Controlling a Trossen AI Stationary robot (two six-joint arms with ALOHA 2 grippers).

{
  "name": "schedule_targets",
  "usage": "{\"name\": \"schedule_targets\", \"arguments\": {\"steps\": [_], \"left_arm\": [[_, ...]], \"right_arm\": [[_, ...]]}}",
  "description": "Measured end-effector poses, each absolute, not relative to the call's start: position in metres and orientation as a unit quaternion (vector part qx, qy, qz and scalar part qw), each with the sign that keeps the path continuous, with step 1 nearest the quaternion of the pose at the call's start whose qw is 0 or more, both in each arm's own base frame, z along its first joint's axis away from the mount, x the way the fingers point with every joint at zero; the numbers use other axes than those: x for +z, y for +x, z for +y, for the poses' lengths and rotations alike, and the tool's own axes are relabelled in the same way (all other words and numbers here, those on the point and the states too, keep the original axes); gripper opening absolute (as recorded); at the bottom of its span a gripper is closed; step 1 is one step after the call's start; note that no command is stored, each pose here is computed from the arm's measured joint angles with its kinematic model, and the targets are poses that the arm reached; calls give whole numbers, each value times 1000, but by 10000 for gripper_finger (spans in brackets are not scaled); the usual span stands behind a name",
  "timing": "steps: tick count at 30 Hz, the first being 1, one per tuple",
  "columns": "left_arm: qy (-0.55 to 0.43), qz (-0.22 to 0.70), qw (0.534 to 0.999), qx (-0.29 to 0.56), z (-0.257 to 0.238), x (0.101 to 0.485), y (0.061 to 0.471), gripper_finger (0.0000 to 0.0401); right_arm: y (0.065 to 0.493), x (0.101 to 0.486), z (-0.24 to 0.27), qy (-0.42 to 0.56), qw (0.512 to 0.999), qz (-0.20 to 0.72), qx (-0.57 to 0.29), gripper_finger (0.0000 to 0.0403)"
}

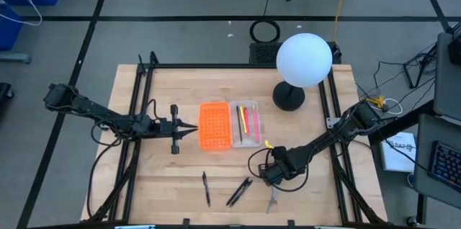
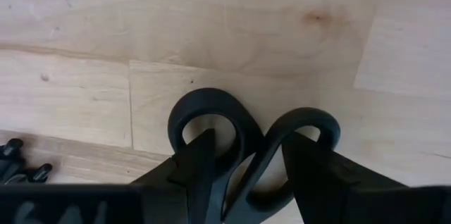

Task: Pick & place school supplies into a supply box
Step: Put the black scissors into the orange supply box

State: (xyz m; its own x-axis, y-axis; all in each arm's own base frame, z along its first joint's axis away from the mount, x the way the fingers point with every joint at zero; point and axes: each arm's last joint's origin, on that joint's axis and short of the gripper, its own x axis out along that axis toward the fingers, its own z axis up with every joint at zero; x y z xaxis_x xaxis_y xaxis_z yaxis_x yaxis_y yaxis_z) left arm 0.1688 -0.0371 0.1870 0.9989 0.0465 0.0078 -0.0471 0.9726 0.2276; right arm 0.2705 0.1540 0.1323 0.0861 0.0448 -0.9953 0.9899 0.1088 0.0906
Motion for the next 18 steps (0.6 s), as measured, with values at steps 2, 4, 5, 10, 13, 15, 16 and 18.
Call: {"name": "schedule_targets", "arguments": {"steps": [2, 4, 5, 10, 13, 15, 16, 18], "left_arm": [[115, -1, 993, 24, -37, 187, 169, 37], [115, -1, 993, 24, -37, 187, 169, 37], [117, -2, 993, 24, -37, 187, 169, 37], [139, 3, 990, 23, -37, 186, 169, 37], [147, 23, 989, 20, -37, 182, 169, 37], [152, 36, 988, 18, -37, 180, 169, 37], [153, 39, 987, 18, -37, 179, 169, 37], [154, 42, 987, 18, -37, 179, 169, 37]], "right_arm": [[271, 132, 154, 504, 536, 517, -438, 160], [271, 132, 154, 505, 536, 516, -436, 160], [271, 132, 155, 506, 537, 516, -435, 160], [271, 132, 157, 507, 539, 517, -431, 160], [271, 132, 157, 504, 540, 523, -426, 160], [271, 132, 157, 497, 543, 531, -420, 160], [271, 132, 156, 492, 546, 534, -417, 160], [272, 132, 153, 478, 556, 543, -409, 160]]}}
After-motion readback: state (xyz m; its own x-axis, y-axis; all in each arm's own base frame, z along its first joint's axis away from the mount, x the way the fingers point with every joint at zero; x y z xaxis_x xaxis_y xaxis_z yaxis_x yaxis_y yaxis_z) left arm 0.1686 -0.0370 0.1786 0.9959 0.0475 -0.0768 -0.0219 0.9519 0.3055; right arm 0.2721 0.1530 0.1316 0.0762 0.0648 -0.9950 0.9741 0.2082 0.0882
